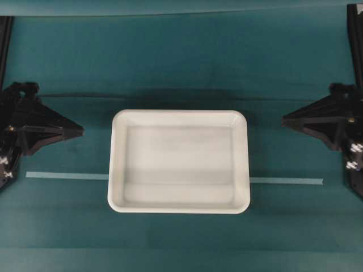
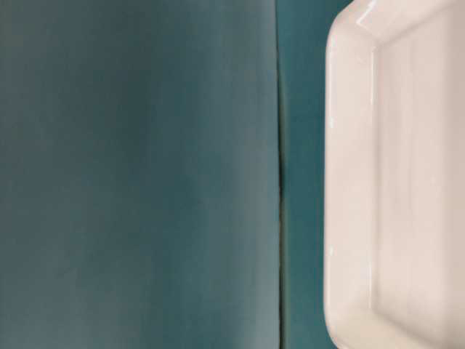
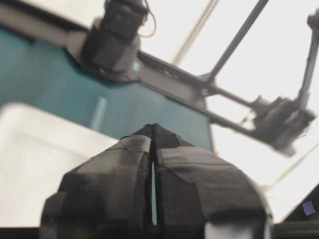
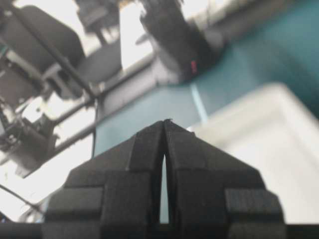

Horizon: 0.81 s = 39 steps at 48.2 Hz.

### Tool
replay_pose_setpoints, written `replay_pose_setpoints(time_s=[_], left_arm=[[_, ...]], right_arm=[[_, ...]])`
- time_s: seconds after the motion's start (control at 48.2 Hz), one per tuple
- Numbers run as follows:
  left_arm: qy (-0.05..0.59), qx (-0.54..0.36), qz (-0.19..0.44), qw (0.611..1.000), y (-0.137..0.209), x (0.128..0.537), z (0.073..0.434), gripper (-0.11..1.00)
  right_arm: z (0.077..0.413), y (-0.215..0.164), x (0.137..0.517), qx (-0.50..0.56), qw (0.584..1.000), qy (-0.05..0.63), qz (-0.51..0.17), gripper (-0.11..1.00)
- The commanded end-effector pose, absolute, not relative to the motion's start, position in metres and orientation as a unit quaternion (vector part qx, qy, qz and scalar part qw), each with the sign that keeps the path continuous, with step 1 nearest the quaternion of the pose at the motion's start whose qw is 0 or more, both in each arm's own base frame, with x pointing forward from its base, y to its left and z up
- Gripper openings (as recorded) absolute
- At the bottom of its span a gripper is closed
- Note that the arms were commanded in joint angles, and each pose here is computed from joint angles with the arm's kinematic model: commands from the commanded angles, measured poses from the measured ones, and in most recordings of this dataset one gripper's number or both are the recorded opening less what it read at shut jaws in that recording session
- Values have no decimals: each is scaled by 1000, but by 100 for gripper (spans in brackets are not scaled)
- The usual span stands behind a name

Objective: Lift the white case with both hands.
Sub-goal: 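Move both open grippers inward toward the short sides of the white tray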

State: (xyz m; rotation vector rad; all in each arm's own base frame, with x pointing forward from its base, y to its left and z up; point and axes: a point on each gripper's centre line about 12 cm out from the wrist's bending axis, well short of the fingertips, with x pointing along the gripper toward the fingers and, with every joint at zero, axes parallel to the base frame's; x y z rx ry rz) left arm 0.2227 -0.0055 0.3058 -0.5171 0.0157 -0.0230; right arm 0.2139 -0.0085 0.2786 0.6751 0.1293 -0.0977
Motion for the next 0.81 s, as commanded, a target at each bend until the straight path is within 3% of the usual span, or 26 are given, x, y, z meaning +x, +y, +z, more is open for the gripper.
replay_pose_setpoints(time_s=[0.0,0.124,0.332,0.498,0.788], left_arm=[[17,-298,-10,954,-6,230,308,-3],[31,-385,-3,922,-6,230,302,-3],[53,-506,15,861,-6,224,283,-3],[86,-569,50,816,-3,220,259,-3],[90,-574,71,811,3,217,250,-3]], right_arm=[[277,-8,225,373,920,107,-62,0],[272,-9,232,445,881,139,-84,0],[268,-16,233,558,811,128,-118,0],[258,-22,232,595,781,126,-143,0],[230,-18,236,603,758,180,-173,1]])
